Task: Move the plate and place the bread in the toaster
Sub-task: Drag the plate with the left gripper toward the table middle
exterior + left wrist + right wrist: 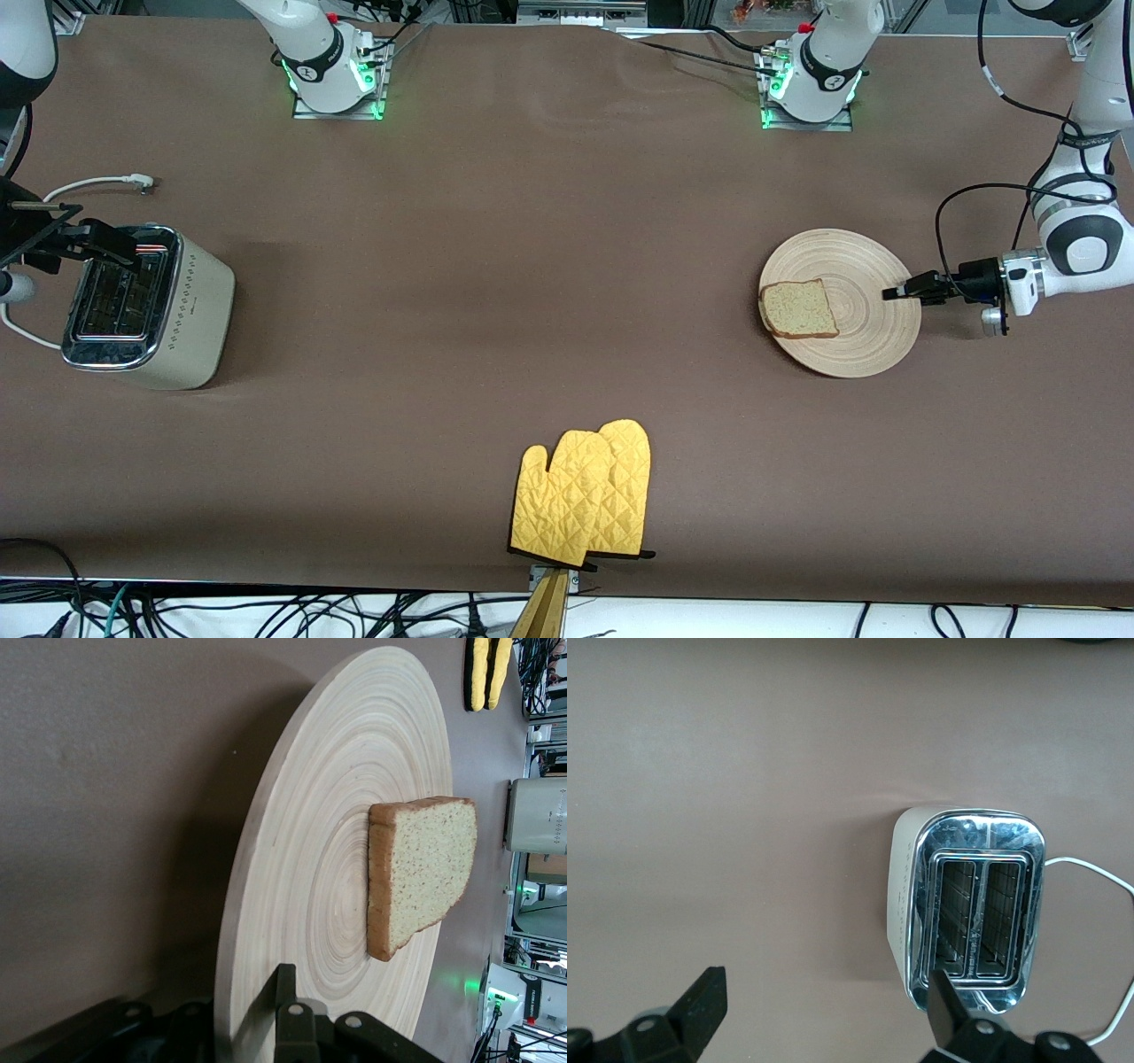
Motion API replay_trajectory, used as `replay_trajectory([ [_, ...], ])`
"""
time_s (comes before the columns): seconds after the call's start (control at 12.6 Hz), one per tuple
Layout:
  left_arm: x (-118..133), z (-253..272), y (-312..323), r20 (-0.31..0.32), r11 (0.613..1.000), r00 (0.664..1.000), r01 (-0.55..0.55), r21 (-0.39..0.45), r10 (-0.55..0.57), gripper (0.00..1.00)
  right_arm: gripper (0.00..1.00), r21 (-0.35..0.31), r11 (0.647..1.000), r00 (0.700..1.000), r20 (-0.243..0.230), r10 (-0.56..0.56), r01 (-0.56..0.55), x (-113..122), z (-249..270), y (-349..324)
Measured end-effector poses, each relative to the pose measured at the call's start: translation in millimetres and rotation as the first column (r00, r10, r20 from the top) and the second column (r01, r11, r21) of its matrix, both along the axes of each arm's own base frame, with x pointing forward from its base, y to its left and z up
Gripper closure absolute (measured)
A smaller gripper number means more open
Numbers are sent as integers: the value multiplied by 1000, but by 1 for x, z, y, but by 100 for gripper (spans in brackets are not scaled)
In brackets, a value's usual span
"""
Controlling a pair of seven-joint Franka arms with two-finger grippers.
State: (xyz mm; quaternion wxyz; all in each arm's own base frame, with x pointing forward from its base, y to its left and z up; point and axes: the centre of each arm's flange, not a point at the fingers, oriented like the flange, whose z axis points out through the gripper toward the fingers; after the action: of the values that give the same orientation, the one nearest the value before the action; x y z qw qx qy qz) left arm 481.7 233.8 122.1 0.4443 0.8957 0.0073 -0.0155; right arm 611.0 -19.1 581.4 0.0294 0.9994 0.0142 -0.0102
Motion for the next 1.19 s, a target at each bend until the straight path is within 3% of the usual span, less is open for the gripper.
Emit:
replay_trajectory([
  [0.4, 17, 0, -36, 3, 999, 1000, 30, -38, -30, 85, 0, 0, 1000, 1000, 0, 0, 0, 0, 0, 0],
  [0.79, 60, 14, -125, -46, 991, 999, -12, -135, 6, 86, 0, 0, 1000, 1000, 0, 0, 0, 0, 0, 0],
  [1.19, 86, 32, -237, -34, 960, 999, -2, -281, -8, 86, 0, 0, 1000, 1000, 1, 0, 0, 0, 0, 0],
])
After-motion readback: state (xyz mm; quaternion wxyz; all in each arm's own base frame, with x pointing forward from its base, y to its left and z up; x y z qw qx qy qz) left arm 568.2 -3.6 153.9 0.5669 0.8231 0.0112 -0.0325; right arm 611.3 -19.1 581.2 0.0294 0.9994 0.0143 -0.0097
